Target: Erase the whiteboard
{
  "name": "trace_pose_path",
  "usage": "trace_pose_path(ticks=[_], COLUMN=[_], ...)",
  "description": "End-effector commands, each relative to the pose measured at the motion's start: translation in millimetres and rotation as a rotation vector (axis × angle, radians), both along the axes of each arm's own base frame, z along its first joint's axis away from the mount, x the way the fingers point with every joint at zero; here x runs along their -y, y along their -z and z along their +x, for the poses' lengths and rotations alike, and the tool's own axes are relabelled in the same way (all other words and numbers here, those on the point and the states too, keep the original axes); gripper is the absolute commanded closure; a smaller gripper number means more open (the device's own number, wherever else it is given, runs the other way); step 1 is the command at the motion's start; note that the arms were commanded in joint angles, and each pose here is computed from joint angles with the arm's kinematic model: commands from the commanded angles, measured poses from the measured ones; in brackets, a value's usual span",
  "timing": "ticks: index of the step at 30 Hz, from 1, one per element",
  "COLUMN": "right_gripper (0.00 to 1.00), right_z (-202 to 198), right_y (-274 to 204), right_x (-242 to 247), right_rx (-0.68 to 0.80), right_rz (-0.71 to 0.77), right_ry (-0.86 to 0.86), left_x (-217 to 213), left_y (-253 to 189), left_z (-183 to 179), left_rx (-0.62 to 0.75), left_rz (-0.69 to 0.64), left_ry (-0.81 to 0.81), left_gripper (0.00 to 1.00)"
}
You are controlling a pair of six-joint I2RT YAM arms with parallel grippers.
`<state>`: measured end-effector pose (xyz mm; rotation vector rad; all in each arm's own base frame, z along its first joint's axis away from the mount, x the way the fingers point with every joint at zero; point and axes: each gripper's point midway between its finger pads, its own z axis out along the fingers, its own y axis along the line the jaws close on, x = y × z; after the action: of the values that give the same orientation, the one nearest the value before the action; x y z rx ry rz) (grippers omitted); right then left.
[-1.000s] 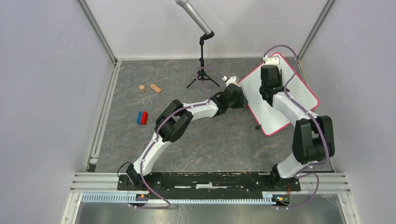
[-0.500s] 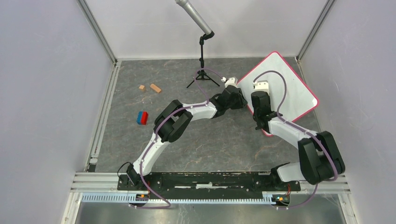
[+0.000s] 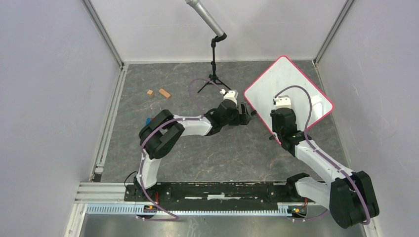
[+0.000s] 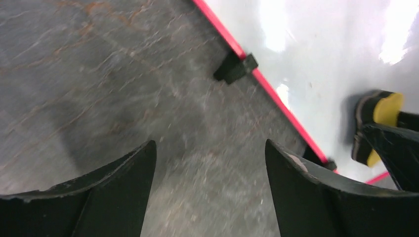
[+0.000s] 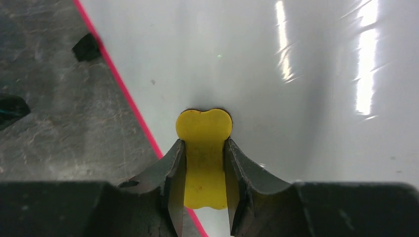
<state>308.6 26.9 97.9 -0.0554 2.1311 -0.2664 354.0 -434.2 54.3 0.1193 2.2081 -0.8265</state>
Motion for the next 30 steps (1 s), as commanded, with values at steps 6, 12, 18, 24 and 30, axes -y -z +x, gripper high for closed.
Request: trace_pose_path(ticks=[6,12,18,24,30], right_gripper=[0.65,0.61,0.27,0.02,0.02], right_z=[-37,-86,-117,-107,-94], right_y=[25,38,39,9,-68], right_x=[-81,-149,-187,-178,-173], right_rx=[-0.091,-0.156,-0.187,-0.111,0.073], right_rz=[0.175,0.248,0.248,0.195,0.214], right_ry=[-0.379,-0.659,-0.791,-0.766,-0.747], left_x=[-78,-162,-224,-245,-249], left_y=[-110,-131,-157,-207,-273], left_z=[-31,-73,-106,-131,-151], left_rx=[0.255,0.278,0.306,0.366,0.518], left_rz=[-0.049,-0.045,-0.082,-0.186,-0.26], left_ry=[-0.066,-0.201,-0.3,-0.283,-0.176], left_gripper=[0.07,0.0,0.0,0.0,0.0])
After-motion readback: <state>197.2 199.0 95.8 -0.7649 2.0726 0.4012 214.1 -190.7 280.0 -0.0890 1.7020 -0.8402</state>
